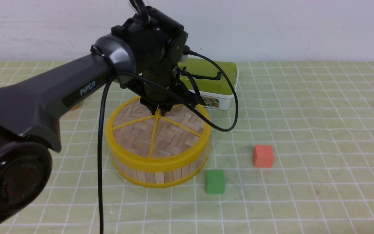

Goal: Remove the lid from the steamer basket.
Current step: Use the left arm to lift the lid of the steamer, then use the left arm to place the steamer lid on the table

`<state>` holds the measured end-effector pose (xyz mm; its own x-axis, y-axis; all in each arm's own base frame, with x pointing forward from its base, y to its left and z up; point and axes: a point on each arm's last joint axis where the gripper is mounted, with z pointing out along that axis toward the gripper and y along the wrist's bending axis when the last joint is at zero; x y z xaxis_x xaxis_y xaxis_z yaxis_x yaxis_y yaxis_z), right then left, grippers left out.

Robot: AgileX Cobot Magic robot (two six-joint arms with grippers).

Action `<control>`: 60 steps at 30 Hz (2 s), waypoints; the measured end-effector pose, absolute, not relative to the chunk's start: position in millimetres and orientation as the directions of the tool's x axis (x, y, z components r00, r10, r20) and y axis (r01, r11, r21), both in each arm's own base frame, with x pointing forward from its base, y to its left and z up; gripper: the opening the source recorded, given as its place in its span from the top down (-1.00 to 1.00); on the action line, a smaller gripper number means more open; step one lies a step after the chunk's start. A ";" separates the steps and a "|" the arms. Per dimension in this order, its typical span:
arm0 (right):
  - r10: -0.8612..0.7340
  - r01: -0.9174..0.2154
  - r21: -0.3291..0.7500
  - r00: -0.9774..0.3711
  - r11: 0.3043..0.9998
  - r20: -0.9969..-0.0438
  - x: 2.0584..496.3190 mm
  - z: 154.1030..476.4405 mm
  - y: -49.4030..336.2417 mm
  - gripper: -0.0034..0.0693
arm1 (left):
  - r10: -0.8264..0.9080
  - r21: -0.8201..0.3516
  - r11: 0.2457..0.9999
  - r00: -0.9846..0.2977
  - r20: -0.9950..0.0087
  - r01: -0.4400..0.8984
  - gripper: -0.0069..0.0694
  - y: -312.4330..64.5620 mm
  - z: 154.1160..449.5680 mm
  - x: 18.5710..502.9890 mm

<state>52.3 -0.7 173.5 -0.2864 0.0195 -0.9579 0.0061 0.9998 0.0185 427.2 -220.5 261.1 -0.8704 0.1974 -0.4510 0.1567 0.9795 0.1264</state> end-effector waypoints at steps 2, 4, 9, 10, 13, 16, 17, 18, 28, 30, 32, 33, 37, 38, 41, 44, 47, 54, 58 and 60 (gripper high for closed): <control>0.019 0.006 0.019 -0.286 1.000 -0.958 52.3 173.5 -0.7 0.24 | 0.194 0.125 0.980 -0.870 -0.454 0.153 0.53 -220.5 261.2 427.4; 0.019 0.006 0.019 -0.286 1.000 -0.958 52.3 173.5 -0.7 0.24 | 0.191 0.124 0.981 -0.869 -0.456 0.150 0.53 -220.4 261.3 427.6; 0.019 0.006 0.019 -0.286 1.000 -0.958 52.3 173.5 -0.7 0.24 | 0.178 0.118 0.983 -0.863 -0.472 0.139 0.53 -220.3 269.5 427.1; 0.019 0.006 0.019 -0.286 1.000 -0.958 52.3 173.5 -0.7 0.24 | 0.176 0.117 0.984 -0.862 -0.475 0.136 0.53 -220.0 272.5 426.8; 0.019 0.006 0.019 -0.286 1.000 -0.958 52.3 173.5 -0.7 0.24 | 0.168 0.117 0.985 -0.850 -0.500 0.126 0.53 -218.0 289.0 425.6; 0.019 0.006 0.019 -0.286 1.000 -0.958 52.3 173.5 -0.7 0.24 | 0.169 0.116 0.985 -0.835 -0.524 0.126 0.53 -215.6 303.9 423.8; 0.019 0.006 0.019 -0.286 1.000 -0.958 52.3 173.5 -0.7 0.24 | 0.168 0.116 0.985 -0.827 -0.537 0.125 0.53 -214.4 311.4 422.5; 0.019 0.006 0.019 -0.286 1.000 -0.958 52.3 173.5 -0.7 0.24 | 0.169 0.116 0.985 -0.824 -0.540 0.126 0.53 -213.8 314.3 421.7; 0.019 0.006 0.019 -0.286 1.000 -0.958 52.3 173.5 -0.7 0.24 | 0.186 0.139 0.982 -0.794 -0.579 0.129 0.53 -185.1 358.7 408.6; 0.019 0.006 0.019 -0.286 1.000 -0.958 52.3 173.5 -0.7 0.24 | 0.173 0.138 0.984 -0.792 -0.586 0.113 0.53 -175.2 366.8 407.2; 0.019 0.006 0.019 -0.286 1.000 -0.958 52.3 173.5 -0.7 0.24 | 0.139 0.136 0.988 -0.783 -0.607 0.070 0.53 -152.2 379.3 408.8; 0.019 0.006 0.019 -0.286 1.000 -0.958 52.3 173.5 -0.7 0.24 | 0.135 0.135 0.989 -0.781 -0.610 0.066 0.53 -150.0 381.0 408.5; 0.019 0.006 0.018 -0.287 1.000 -0.958 52.3 173.4 -0.7 0.24 | 0.056 0.113 0.993 -0.773 -0.631 -0.020 0.53 -104.2 396.8 412.1; 0.019 0.006 0.018 -0.287 1.000 -0.958 52.3 173.4 -0.7 0.24 | 0.022 0.094 0.994 -0.772 -0.635 -0.049 0.53 -88.5 400.8 412.8; 0.019 0.006 0.018 -0.287 1.000 -0.958 52.3 173.4 -0.7 0.24 | -0.041 0.069 0.992 -0.770 -0.637 -0.109 0.53 -56.7 406.1 413.2; 0.019 0.006 0.018 -0.287 1.000 -0.958 52.3 173.4 -0.7 0.24 | -0.081 0.064 0.986 -0.784 -0.616 -0.153 0.53 -33.7 402.4 410.0; 0.019 0.006 0.018 -0.287 1.000 -0.958 52.3 173.4 -0.7 0.24 | -0.109 0.076 0.980 -0.819 -0.564 -0.182 0.53 -17.6 386.5 406.5; 0.019 0.006 0.018 -0.287 1.000 -0.958 52.3 173.4 -0.7 0.24 | -0.146 0.090 0.975 -0.889 -0.433 -0.204 0.53 -6.8 313.9 395.9; 0.019 0.006 0.018 -0.287 1.000 -0.958 52.3 173.4 -0.7 0.24 | -0.154 0.075 0.976 -0.895 -0.418 -0.204 0.53 -8.2 278.8 393.6; 0.019 0.006 0.018 -0.287 1.000 -0.958 52.3 173.4 -0.7 0.24 | -0.163 0.067 0.976 -0.895 -0.416 -0.208 0.53 -8.7 264.9 392.1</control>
